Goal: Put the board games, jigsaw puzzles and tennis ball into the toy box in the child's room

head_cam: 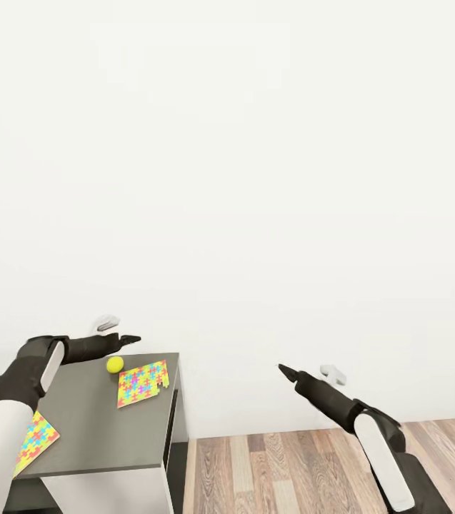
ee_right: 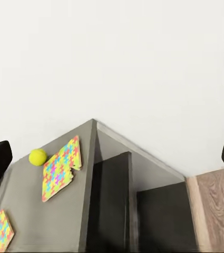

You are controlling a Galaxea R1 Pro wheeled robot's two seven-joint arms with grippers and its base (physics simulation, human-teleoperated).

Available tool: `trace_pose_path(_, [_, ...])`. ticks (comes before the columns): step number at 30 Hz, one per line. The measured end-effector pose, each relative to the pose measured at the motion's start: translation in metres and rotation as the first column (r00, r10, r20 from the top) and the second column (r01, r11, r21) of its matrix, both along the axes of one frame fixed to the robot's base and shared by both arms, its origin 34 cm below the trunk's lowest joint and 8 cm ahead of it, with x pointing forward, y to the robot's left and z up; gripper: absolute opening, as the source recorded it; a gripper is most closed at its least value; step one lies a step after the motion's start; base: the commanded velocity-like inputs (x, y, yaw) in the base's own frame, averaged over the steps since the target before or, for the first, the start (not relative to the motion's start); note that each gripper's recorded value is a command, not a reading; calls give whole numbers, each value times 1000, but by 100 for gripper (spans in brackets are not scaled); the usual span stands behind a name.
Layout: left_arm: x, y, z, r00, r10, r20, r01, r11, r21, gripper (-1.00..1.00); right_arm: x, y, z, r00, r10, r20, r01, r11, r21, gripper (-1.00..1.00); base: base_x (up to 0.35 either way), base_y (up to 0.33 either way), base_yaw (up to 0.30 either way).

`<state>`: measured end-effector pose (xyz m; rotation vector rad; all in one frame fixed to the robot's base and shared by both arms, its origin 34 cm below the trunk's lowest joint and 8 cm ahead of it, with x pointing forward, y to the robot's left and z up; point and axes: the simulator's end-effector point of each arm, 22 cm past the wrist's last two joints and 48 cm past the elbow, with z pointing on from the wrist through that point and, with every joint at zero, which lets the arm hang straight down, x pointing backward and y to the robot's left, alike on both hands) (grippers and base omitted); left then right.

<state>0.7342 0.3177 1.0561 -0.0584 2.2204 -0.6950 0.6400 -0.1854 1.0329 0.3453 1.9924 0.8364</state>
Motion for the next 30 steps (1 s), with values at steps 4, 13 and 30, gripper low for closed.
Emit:
trace_pose_path(4, [6,10,-14,997,77,-29,-75,994,77,100,6,22,-14,999,12,-45,-14,998,-66,100,0,0,0])
trace_pose_path(13, [23,20,-27,964,259,-57,-235,933,273,100,27,67,-55,982,-66,-179,13,959,-282,100,0,0,0])
trace_pose_path(30, [24,22,-32,952,302,-53,-258,880,398,100,39,73,-53,978,-94,-185,19,929,-369,100,0,0,0])
